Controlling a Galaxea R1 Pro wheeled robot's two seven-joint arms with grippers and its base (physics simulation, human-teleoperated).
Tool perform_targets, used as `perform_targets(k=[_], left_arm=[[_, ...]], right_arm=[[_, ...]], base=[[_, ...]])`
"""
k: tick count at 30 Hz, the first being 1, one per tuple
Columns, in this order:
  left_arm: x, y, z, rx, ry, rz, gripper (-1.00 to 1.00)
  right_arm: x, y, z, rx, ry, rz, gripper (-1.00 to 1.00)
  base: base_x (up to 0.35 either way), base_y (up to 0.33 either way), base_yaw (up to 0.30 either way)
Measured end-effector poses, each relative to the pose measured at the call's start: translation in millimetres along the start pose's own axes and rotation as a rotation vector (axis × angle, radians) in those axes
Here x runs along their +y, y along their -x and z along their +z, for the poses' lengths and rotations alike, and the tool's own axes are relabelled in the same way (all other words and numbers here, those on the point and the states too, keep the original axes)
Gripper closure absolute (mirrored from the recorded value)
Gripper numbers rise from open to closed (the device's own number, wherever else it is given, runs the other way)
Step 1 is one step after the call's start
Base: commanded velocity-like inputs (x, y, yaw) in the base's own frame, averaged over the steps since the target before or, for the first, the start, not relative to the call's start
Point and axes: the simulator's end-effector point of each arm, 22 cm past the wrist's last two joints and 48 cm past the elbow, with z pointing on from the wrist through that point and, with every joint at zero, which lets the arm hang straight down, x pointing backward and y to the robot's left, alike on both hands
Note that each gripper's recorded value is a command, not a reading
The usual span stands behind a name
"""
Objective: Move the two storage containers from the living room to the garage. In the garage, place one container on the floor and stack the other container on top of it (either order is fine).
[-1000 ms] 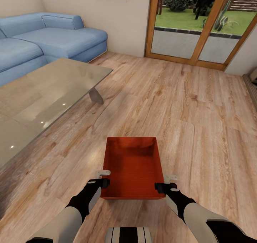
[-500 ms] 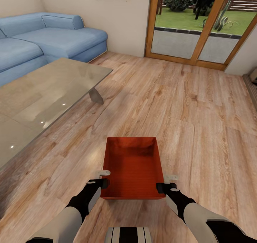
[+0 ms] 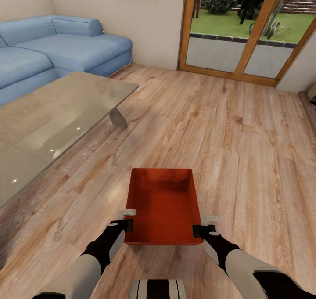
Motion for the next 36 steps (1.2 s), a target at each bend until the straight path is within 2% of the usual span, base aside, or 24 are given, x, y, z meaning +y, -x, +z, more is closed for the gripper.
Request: perform_targets(k=[3,36], left_arm=[[0.0,-0.3,0.0,0.001,0.0,-0.001,1.0],[0.3,39.6,-60.9,0.011,0.001,-0.004,1.0]], right_arm=[[-0.1,0.1,0.0,0.0,0.0,0.0,1.0],[-1.6,44.1,-58.9,0.002,0.002,0.001,1.0]], base=[[0.0,0.0,0.0],[0.0,0.0,0.0]])
